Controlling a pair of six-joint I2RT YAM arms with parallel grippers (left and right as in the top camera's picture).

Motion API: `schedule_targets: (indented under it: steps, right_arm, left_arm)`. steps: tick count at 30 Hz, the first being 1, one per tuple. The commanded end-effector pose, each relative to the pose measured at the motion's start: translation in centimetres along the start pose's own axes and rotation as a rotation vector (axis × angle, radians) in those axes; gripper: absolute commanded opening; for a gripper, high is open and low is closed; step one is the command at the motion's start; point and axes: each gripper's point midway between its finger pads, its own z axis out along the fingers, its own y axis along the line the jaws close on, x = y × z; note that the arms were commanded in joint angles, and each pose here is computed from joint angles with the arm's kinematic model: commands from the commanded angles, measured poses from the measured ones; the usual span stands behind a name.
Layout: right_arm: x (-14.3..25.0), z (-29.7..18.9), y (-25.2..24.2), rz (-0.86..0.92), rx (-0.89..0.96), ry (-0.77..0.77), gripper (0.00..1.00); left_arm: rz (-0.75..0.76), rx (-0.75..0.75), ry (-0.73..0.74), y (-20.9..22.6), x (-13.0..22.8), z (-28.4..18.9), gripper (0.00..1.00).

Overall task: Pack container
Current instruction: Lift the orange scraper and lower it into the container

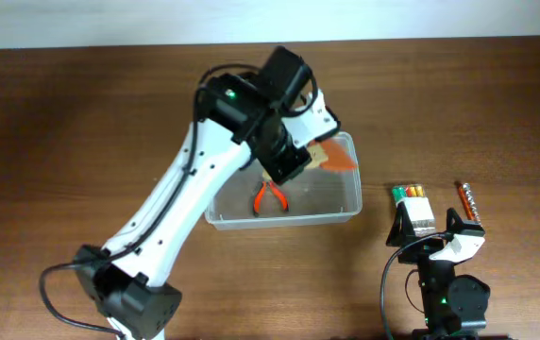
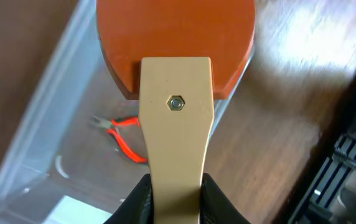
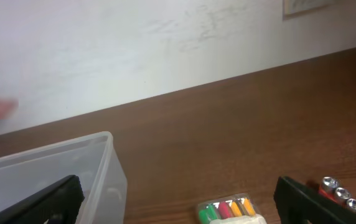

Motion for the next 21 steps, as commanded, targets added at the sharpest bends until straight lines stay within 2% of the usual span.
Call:
schedule_targets:
  steps: [1,15,21]
  right_arm:
    - [0.3,0.0,-0.2,-0.002,0.009,0.004,0.99]
    - [0.3,0.0,-0.2,-0.002,0.009,0.004,0.99]
    - [0.3,0.0,-0.2,-0.002,0.009,0.004,0.99]
  left_arm:
    - [0.011,0.006,0.042,0.1,1.1,1.8,0.02]
    - [-0.006,-0.054,0.177,2.3,6.5,10.7,0.02]
    - [-0.004,-0.064,0.176,2.6,7.3,12.5,0.15]
